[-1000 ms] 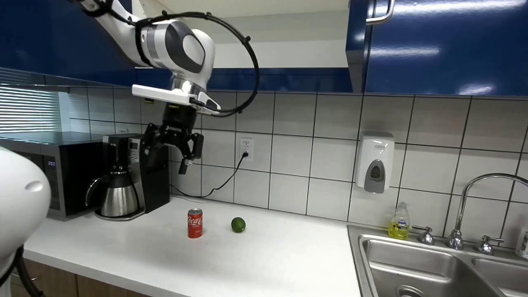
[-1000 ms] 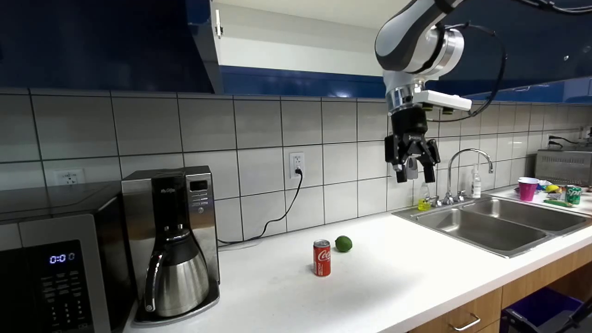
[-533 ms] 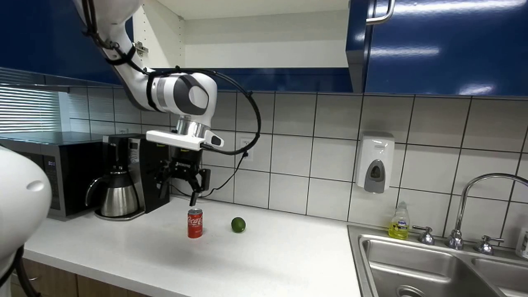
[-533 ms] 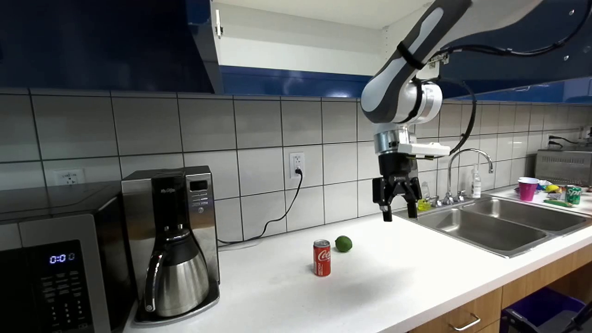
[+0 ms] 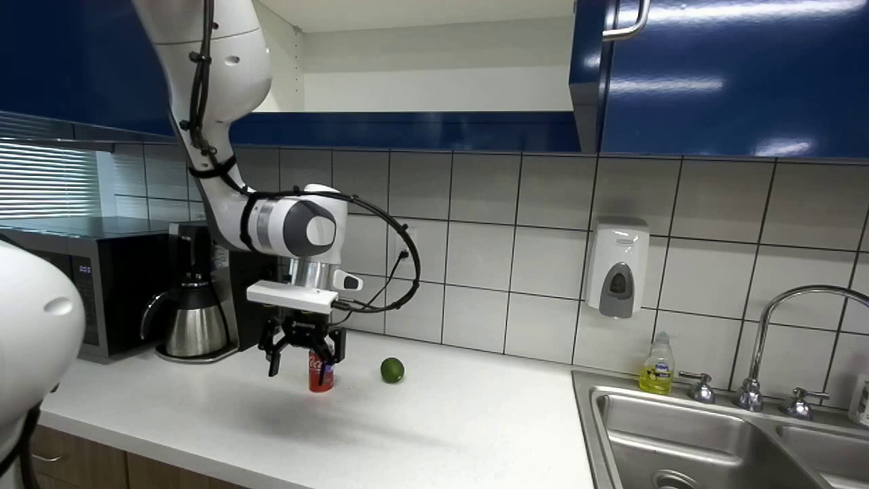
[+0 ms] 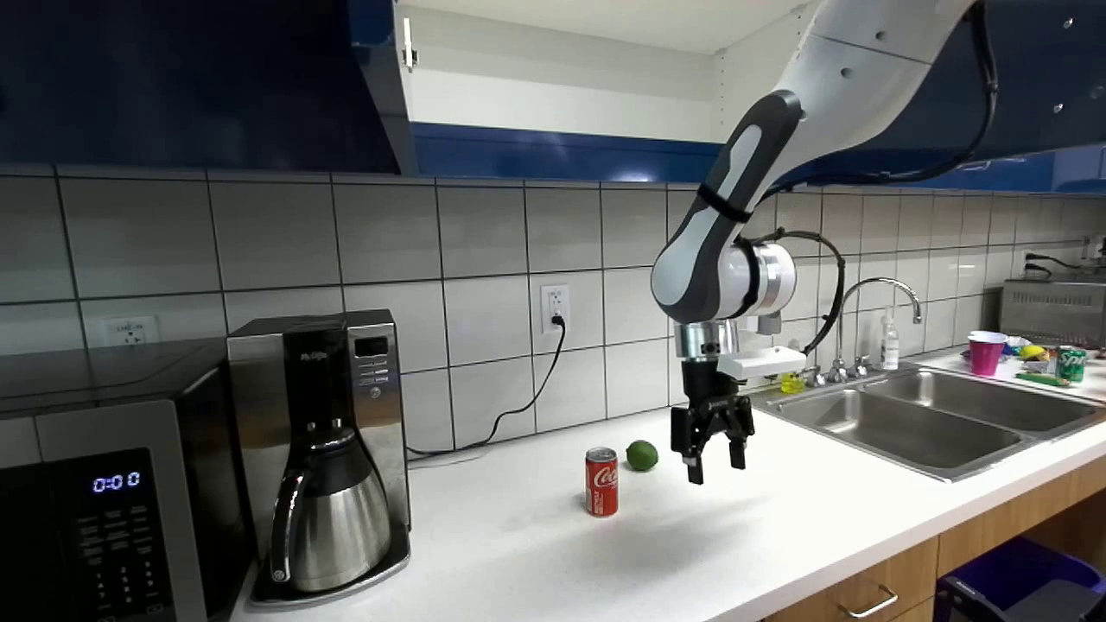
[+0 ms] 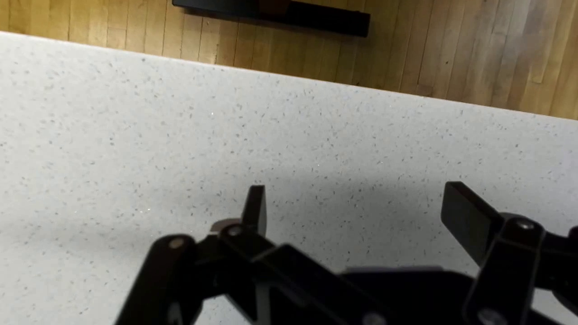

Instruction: Put the can in the top cabinet

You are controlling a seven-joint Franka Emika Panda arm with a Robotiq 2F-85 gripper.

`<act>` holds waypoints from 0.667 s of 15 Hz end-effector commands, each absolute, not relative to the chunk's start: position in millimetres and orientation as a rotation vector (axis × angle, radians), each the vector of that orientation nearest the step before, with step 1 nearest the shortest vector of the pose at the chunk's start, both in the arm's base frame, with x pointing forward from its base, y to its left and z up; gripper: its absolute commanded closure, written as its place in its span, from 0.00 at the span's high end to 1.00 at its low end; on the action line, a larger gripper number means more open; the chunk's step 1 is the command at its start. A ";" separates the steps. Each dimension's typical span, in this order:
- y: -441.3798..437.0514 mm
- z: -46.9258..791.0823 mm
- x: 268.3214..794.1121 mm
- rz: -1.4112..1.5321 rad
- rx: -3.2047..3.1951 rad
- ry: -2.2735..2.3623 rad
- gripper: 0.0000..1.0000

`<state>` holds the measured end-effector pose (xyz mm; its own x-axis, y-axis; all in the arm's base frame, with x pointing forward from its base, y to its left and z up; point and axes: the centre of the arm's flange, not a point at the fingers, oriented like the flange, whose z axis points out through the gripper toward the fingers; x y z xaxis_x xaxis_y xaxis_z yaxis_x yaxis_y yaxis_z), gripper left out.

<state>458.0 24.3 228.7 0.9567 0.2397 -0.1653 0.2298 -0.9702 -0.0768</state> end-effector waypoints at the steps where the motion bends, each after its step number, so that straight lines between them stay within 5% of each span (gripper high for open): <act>1: 39.2 198.4 471.6 0.166 -3.047 -0.408 1.00; 10: 69.5 166.9 507.9 -0.212 -3.042 -0.380 1.00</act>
